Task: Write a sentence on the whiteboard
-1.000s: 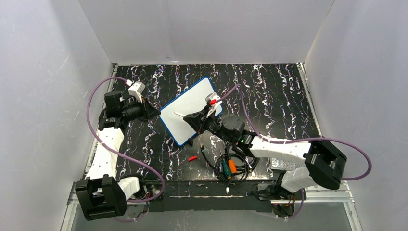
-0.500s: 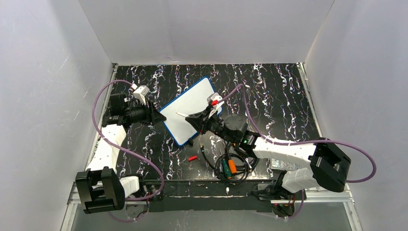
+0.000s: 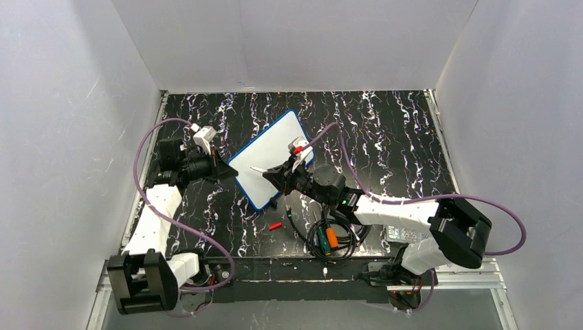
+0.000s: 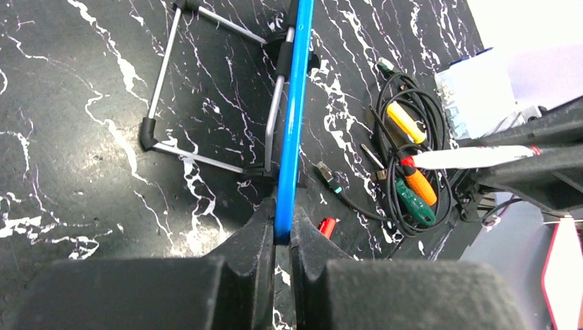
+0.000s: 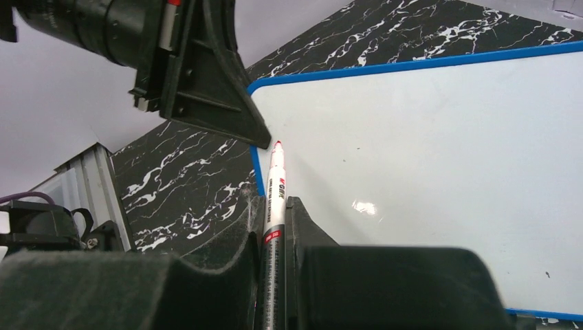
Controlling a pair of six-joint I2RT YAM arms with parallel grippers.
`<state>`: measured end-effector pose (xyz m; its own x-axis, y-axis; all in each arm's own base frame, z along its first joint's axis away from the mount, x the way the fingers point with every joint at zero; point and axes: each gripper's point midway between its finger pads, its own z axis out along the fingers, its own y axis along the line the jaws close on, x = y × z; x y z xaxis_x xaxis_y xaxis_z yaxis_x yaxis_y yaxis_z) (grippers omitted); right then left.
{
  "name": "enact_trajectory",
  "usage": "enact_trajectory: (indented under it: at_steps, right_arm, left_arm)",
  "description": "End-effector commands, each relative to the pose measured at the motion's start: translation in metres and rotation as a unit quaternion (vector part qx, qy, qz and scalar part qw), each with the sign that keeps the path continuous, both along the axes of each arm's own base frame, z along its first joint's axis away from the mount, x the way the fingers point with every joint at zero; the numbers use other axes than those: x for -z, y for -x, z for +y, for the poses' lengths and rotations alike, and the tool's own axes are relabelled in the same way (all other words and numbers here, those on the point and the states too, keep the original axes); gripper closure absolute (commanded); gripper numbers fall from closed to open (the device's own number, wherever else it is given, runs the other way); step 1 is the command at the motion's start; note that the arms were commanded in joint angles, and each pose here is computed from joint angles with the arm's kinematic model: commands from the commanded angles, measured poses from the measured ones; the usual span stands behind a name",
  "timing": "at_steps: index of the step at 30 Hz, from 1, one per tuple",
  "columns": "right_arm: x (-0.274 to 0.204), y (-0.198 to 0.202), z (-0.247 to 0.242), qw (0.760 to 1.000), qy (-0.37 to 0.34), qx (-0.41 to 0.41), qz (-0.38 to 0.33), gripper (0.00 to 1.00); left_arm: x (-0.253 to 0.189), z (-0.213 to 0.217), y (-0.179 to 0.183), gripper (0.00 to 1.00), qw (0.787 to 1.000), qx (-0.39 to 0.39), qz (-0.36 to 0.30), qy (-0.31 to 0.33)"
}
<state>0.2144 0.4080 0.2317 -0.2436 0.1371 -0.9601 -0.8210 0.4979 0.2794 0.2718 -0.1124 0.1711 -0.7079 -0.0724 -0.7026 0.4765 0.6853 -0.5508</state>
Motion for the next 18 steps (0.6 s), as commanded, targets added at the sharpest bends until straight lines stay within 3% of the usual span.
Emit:
enact_trajectory:
  at_steps: [1, 10, 18]
  right_arm:
    - [-0.028, -0.001, 0.011, 0.999, -0.029, -0.011, -0.028, 0.99]
    - [-0.031, -0.003, 0.025, 0.998, -0.045, -0.024, -0.04, 0.99]
    - [-0.028, -0.006, 0.03, 0.997, -0.055, -0.023, -0.045, 0.99]
  left_arm:
    - [0.0, 0.001, 0.019, 1.0, 0.999, -0.012, -0.02, -0.023]
    - [0.01, 0.002, 0.03, 1.0, 0.997, -0.007, -0.031, -0.072]
    - [0.015, 0.001, 0.03, 1.0, 0.997, 0.002, -0.01, -0.071]
